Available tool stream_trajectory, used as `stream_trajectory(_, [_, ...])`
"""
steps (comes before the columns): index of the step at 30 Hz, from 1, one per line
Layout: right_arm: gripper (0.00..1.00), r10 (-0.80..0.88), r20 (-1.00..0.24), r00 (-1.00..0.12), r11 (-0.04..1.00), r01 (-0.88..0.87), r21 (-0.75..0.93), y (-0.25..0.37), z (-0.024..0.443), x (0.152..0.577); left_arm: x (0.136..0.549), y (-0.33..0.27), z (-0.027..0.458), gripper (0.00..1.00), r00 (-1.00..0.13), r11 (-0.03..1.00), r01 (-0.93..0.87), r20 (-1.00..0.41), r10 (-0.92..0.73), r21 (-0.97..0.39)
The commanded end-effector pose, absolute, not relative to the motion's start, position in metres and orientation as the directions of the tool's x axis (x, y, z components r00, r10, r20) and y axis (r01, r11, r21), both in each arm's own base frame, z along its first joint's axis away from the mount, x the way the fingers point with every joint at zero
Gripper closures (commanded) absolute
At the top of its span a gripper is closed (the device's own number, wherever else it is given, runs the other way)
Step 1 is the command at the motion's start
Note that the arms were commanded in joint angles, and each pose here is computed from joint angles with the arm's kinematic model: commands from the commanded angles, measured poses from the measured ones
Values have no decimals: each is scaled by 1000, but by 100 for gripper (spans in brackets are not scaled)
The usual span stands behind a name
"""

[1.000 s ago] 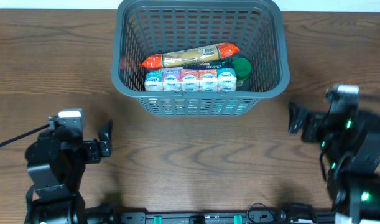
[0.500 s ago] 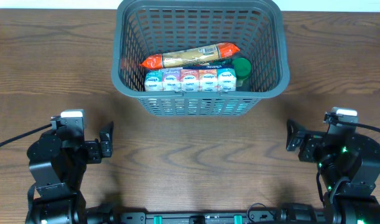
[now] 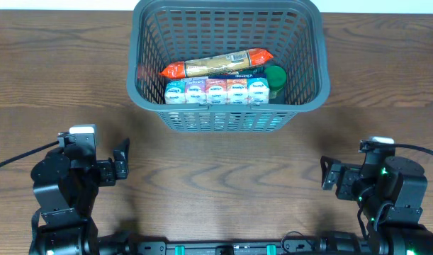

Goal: Pack container

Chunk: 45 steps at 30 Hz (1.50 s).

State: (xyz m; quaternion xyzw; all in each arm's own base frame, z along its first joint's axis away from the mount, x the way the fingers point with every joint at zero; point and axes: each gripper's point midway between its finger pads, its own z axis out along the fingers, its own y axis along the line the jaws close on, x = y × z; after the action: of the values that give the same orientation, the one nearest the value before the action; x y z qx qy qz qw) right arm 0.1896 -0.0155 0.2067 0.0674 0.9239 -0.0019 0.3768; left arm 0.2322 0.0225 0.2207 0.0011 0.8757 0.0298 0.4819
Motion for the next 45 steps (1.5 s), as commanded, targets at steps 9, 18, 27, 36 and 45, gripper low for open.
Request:
stream_trajectory(9, [1,103,-837,-538,993,2,121,10,208,161,233,20,223,1,-529,998,-10,-848,40,54])
stream_trajectory(18, [1,43,-980,-196,987,-147,73,29,206,207,233,20,223,1,-529,998,-11,-848,40,54])
stream_trajectory(27, [1,-35,-999,1,998,-58,-35,21,183,244,233,20,223,1,-529,998,-11,-848,40,54])
stream_trajectory(36, [1,-101,-993,-60,995,-21,-100,14,160,245,233,20,223,1,-529,998,-11,-848,40,54])
stream_trajectory(45, [1,-59,-996,-60,997,-56,-56,21,159,245,233,20,223,1,-529,998,-11,-848,40,54])
